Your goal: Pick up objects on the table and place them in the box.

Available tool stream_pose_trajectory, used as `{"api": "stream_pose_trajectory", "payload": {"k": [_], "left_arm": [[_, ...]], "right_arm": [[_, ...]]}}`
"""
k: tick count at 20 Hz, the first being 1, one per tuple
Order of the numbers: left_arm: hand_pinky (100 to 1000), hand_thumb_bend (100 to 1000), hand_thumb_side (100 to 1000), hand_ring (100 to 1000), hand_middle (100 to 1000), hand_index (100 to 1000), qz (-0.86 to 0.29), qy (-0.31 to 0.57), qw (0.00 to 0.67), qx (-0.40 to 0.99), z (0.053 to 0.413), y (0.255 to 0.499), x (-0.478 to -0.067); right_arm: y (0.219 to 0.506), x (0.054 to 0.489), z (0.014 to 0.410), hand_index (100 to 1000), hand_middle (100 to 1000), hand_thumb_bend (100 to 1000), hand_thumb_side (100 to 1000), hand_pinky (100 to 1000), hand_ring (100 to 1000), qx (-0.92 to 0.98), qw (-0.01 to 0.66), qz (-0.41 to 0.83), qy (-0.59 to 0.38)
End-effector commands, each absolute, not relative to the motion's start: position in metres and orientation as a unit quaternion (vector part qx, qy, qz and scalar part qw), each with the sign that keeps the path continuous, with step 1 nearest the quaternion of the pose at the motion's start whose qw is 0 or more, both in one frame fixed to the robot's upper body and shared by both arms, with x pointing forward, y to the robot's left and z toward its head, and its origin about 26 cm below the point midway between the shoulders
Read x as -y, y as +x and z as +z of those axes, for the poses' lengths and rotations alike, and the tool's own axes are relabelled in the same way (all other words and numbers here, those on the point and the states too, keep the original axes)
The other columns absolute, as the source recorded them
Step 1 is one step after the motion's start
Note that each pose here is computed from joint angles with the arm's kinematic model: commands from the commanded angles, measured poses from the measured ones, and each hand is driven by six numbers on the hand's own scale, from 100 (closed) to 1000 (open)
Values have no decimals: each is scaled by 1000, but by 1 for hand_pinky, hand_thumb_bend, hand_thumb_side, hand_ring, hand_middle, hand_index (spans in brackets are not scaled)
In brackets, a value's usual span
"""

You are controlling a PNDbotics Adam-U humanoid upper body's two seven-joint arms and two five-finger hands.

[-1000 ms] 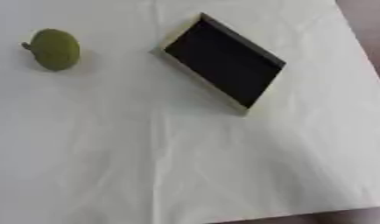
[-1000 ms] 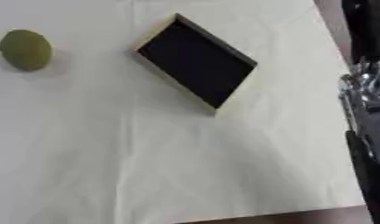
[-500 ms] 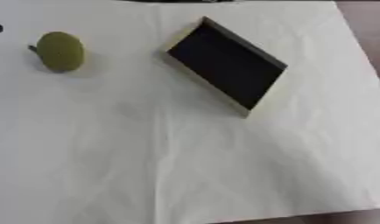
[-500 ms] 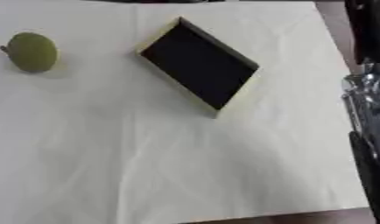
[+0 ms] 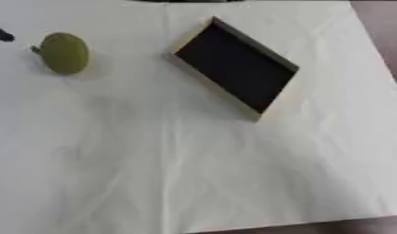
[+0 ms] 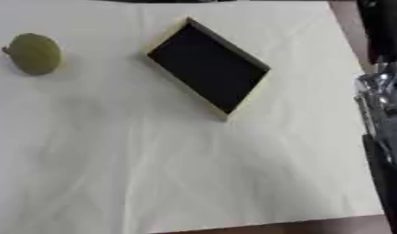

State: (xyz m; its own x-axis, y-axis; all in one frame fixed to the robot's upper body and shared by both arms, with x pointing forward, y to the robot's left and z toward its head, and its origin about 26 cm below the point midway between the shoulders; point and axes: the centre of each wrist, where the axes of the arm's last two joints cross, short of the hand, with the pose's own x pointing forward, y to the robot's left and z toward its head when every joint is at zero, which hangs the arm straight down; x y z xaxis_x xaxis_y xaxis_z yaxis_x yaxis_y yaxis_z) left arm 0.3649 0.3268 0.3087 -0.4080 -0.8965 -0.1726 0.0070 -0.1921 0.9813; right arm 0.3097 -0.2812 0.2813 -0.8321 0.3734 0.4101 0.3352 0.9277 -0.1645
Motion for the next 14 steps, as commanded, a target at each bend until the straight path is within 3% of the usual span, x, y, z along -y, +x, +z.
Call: {"api": "stream_pose_trajectory", "payload": {"k": [1,14], "left_arm": [[988,725,100,934,913,978,-655,423,345,523,315,372,-331],[978,694,134,937,908,976,-678,369,384,507,296,413,-330]], "right_arm": [[305,282,290,756,664,100,657,846,711,959,206,53,-186],[305,281,288,756,663,100,665,847,712,959,211,50,-183]]}}
